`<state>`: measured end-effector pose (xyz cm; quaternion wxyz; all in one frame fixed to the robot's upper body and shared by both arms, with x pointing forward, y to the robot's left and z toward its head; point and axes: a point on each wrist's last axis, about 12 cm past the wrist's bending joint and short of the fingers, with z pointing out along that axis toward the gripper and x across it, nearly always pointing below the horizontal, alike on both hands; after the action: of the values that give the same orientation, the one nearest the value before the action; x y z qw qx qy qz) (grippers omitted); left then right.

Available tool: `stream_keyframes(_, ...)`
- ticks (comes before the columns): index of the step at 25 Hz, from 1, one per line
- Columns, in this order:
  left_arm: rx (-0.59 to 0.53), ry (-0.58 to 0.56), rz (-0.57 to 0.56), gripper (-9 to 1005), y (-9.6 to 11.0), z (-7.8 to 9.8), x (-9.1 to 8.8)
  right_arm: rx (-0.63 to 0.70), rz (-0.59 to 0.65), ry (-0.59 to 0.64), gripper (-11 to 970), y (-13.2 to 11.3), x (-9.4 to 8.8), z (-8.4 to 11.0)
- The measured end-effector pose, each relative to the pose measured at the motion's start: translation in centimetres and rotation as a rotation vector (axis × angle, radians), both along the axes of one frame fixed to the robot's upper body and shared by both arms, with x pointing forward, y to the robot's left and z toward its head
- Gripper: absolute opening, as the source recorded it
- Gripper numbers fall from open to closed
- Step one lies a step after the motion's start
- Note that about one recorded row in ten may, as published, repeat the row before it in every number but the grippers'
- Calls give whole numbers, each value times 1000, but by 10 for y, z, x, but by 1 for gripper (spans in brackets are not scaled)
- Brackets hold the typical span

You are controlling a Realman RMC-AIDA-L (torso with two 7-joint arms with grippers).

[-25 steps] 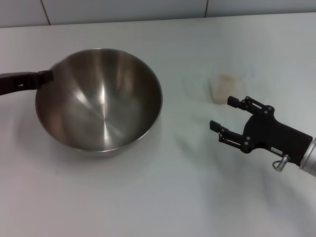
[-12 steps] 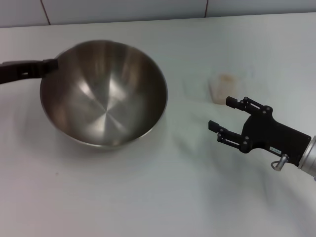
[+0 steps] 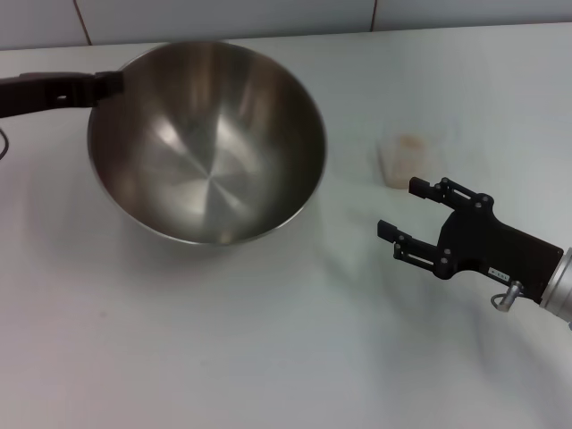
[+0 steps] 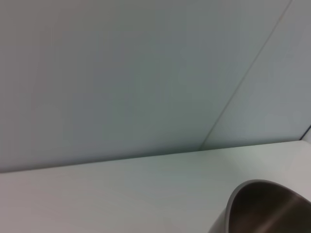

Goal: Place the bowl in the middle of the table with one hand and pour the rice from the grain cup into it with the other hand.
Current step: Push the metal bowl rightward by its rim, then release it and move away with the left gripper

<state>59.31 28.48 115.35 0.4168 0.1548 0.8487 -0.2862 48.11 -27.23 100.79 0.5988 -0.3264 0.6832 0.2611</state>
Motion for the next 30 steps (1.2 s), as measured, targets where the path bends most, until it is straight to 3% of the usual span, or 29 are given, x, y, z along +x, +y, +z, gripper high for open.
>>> stream_keyframes(21,1,-20,-111,38,-40,14,20,38,-18,32,762,0,-19,-8)
stream_keyframes(30,12,10,-148,38,-54,4,23,68,-16,16,761,-4,-28,-6)
